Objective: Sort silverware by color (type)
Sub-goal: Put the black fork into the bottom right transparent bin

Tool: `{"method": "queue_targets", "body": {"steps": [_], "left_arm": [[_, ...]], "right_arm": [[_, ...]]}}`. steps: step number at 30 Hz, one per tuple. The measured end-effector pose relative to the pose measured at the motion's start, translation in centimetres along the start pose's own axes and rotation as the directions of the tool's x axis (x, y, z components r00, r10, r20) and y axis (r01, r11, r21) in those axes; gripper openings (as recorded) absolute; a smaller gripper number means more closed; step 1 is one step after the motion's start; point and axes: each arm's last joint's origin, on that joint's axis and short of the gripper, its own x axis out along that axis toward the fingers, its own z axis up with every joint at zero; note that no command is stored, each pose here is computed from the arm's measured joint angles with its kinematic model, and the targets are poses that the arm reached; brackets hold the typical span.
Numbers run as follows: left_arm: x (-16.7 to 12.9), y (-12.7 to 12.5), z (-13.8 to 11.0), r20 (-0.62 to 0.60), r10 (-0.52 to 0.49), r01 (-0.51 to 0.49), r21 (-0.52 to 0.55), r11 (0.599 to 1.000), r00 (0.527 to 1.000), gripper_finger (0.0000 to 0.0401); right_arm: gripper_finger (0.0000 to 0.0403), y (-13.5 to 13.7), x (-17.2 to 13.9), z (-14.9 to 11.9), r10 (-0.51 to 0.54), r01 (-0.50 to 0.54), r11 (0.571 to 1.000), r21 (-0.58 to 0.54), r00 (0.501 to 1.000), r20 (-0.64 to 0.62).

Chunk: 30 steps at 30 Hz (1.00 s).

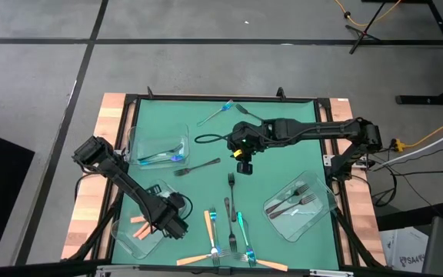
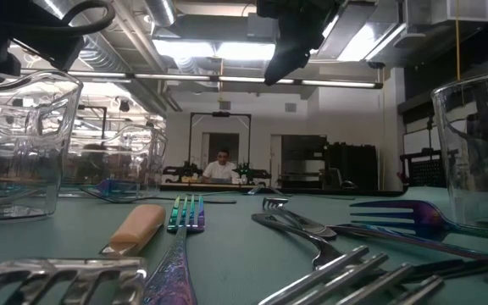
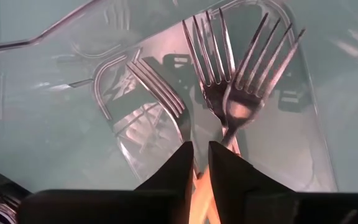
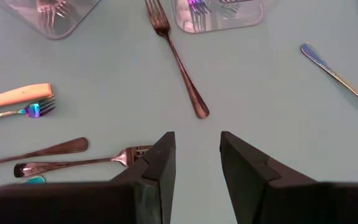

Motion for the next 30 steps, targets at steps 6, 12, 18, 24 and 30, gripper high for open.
{"method": "queue_targets", "body": {"steps": [6, 12, 18, 24, 30], "left_arm": [[0.0, 0.0, 0.0, -0.015, -0.004, 0.004, 0.000, 1.000, 1.000, 0.0058], [-0.6, 0.6, -0.5, -0.088, -0.017, 0.017, 0.000, 1.000, 0.996, 0.0059], [-2.7, 1.7, -0.9, -0.064, -0.081, 0.080, -0.010, 0.997, 0.995, 0.0059], [-4.9, 3.1, -1.4, -0.023, -0.163, 0.163, -0.017, 0.986, 0.986, 0.0059], [-6.4, 4.4, -1.6, 0.049, -0.207, 0.208, -0.017, 0.978, 0.977, 0.0059]], "right_arm": [[0.0113, 0.0, 0.0, 0.0, 0.000, 0.000, 1.000, 0.000, 1.000, 0.000], [0.0113, 0.0, 0.0, 0.0, 0.001, -0.001, 1.000, -0.001, 1.000, 0.000], [0.0113, 0.1, 0.0, 0.0, 0.043, -0.043, 0.999, -0.004, 0.999, 0.001], [0.0113, 1.3, 0.0, 0.0, 0.102, -0.102, 0.995, -0.012, 0.995, 0.004], [0.0113, 4.5, -0.2, 0.1, 0.095, -0.096, 0.995, 0.034, 0.995, 0.024]]}}
